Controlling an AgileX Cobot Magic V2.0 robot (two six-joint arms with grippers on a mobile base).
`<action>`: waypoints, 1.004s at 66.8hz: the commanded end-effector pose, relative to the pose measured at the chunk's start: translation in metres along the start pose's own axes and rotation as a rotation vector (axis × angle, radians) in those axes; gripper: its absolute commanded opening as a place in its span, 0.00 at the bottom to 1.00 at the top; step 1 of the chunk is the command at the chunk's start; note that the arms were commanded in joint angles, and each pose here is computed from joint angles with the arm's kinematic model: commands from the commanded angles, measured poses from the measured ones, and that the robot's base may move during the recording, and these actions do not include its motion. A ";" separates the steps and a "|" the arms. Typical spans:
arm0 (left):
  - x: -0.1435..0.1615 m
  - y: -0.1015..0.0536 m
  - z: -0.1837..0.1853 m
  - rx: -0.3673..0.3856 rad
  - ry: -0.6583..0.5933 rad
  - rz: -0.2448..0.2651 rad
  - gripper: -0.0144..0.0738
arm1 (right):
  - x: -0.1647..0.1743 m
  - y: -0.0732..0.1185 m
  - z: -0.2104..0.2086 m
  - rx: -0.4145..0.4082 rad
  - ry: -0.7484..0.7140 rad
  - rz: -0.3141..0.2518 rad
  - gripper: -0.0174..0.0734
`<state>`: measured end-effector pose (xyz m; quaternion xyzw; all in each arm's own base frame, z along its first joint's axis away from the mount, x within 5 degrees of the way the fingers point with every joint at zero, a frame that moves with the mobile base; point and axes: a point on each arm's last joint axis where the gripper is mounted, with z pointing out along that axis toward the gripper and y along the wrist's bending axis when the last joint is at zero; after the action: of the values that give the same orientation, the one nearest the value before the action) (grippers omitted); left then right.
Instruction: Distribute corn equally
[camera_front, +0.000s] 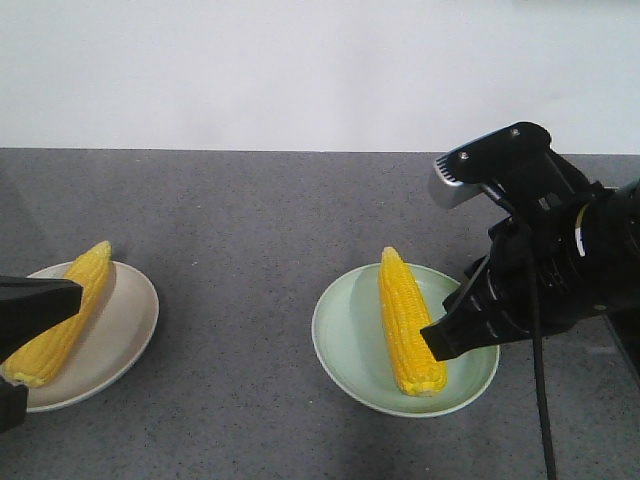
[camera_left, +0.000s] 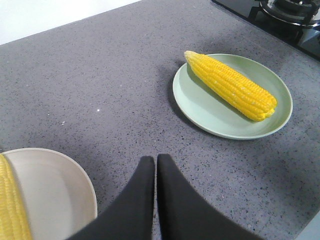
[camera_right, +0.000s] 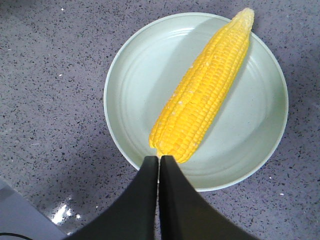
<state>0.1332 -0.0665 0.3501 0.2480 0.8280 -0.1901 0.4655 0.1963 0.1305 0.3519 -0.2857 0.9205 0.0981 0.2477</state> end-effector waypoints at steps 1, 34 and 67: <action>-0.012 0.000 -0.005 -0.019 -0.083 -0.007 0.15 | -0.006 0.001 -0.014 0.003 -0.085 -0.008 0.18; 0.086 0.025 -0.020 -0.466 -0.352 -0.110 0.15 | -0.006 0.001 -0.014 0.003 -0.085 -0.009 0.18; 0.167 0.018 -0.018 -0.582 -0.473 -0.119 0.15 | -0.006 0.001 -0.014 0.003 -0.085 -0.009 0.18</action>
<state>0.0588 -0.0043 0.2008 0.0136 0.7705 -0.0259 0.6368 0.1960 0.1304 0.3517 -0.2858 0.9210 0.0981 0.2458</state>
